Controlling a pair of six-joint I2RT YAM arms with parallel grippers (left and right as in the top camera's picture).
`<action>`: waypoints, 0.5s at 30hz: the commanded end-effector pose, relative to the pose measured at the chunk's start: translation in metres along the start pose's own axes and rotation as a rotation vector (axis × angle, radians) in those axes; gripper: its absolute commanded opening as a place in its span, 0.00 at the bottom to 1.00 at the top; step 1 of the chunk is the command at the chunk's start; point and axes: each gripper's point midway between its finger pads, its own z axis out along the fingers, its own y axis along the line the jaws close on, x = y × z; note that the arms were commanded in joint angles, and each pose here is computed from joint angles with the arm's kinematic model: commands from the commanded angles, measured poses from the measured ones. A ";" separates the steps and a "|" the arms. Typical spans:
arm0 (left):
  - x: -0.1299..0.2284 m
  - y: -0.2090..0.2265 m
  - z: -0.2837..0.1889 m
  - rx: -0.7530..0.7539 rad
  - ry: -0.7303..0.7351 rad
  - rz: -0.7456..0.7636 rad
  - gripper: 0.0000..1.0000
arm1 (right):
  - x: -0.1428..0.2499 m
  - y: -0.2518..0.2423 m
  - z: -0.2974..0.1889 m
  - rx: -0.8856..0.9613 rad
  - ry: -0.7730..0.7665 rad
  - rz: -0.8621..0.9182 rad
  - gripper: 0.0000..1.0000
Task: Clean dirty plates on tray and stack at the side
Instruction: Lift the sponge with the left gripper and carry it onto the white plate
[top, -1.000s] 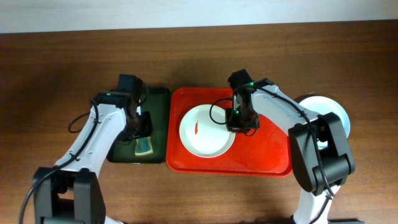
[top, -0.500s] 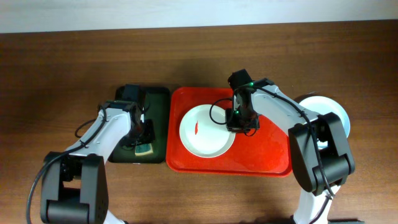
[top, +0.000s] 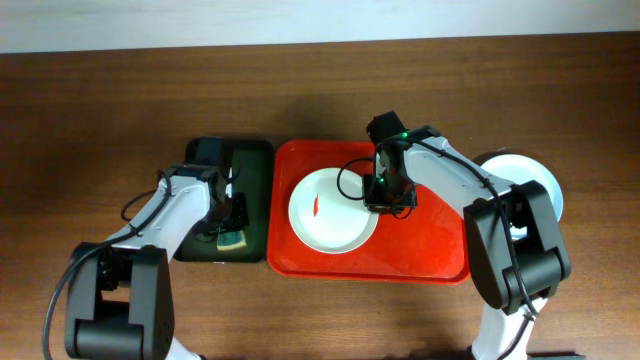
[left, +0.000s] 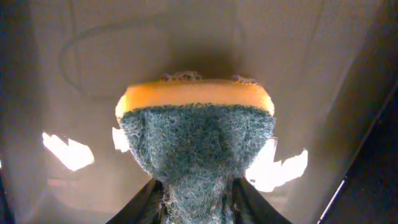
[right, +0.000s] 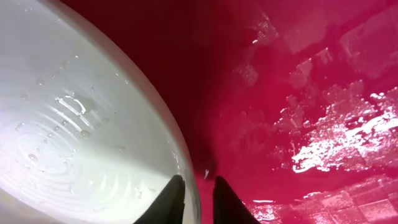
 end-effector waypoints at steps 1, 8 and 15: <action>0.004 0.002 0.007 0.002 0.020 0.036 0.22 | -0.001 0.000 -0.005 -0.001 -0.017 0.005 0.36; 0.009 0.003 0.013 -0.002 0.023 0.036 0.22 | -0.002 0.001 -0.005 -0.003 -0.020 0.004 0.44; 0.013 0.005 0.021 -0.002 0.019 0.036 0.16 | -0.002 0.001 -0.005 -0.002 -0.020 0.004 0.44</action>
